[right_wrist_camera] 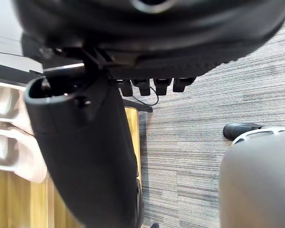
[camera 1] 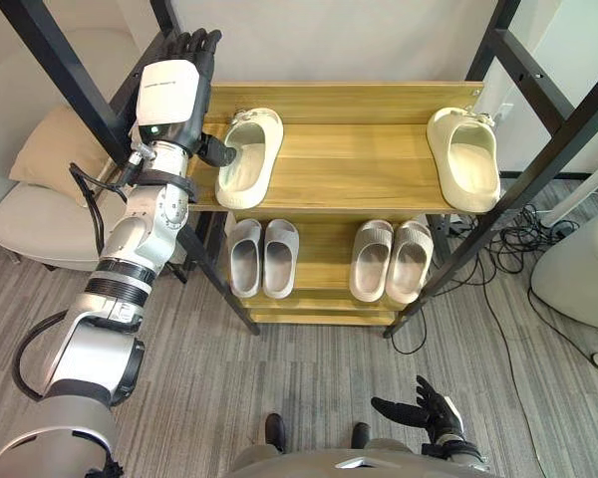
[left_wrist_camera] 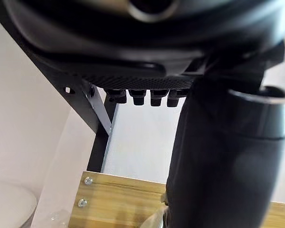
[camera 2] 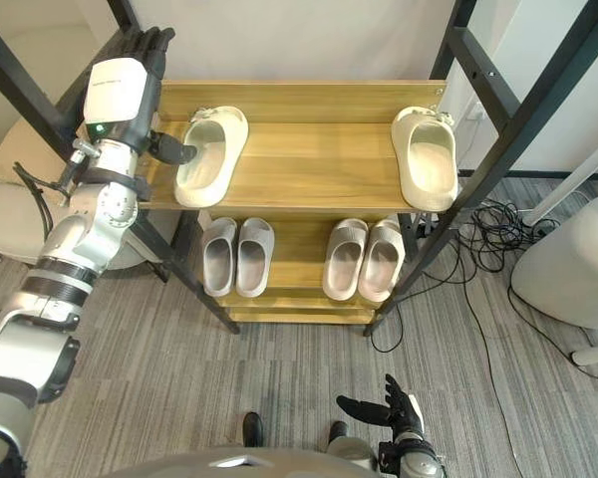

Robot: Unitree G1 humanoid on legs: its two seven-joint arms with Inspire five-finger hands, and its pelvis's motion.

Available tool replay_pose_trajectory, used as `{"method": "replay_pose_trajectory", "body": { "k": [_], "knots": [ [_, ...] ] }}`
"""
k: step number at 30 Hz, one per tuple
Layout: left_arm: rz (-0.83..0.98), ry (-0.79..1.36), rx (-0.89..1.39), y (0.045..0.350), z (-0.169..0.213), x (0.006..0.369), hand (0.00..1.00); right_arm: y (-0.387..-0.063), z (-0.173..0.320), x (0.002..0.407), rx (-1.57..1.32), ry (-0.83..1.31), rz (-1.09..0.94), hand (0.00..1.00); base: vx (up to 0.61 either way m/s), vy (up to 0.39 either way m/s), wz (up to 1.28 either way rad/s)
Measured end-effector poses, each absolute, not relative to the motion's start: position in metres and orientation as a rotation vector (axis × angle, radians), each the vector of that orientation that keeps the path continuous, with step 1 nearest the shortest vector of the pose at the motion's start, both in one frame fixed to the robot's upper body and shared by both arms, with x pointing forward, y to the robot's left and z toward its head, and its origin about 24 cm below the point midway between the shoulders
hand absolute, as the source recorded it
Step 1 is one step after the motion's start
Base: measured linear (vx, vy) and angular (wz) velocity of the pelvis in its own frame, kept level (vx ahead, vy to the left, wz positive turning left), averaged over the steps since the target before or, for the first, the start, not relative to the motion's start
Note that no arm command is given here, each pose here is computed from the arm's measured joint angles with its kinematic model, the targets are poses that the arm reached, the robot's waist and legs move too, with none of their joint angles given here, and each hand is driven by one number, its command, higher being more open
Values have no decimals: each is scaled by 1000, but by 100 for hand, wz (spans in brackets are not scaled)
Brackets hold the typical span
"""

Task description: Organize the slippers on the shoe rack

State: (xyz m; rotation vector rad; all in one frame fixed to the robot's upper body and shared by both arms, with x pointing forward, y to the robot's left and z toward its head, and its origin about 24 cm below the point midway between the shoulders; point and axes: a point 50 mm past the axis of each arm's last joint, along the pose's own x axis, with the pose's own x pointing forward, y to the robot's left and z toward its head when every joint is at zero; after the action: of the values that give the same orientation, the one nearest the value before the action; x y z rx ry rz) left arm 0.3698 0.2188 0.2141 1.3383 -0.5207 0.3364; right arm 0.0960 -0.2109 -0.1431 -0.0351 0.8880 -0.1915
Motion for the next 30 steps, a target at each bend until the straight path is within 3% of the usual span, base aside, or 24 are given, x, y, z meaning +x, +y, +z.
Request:
{"method": "replay_pose_trajectory", "body": {
  "k": [15,16,30],
  "knots": [
    [412,-490,1318,230,225,375,100,-212,-141,96,-29,872,-220,100,-25,12,-9],
    [412,-490,1317,230,225,375,0,-212,-141,95,-25,872,-226,100,1,-2,-9],
    [433,-454,1321,237,228,380,0,-214,-139,96,-40,860,-234,100,-25,10,-7]
  ]
}}
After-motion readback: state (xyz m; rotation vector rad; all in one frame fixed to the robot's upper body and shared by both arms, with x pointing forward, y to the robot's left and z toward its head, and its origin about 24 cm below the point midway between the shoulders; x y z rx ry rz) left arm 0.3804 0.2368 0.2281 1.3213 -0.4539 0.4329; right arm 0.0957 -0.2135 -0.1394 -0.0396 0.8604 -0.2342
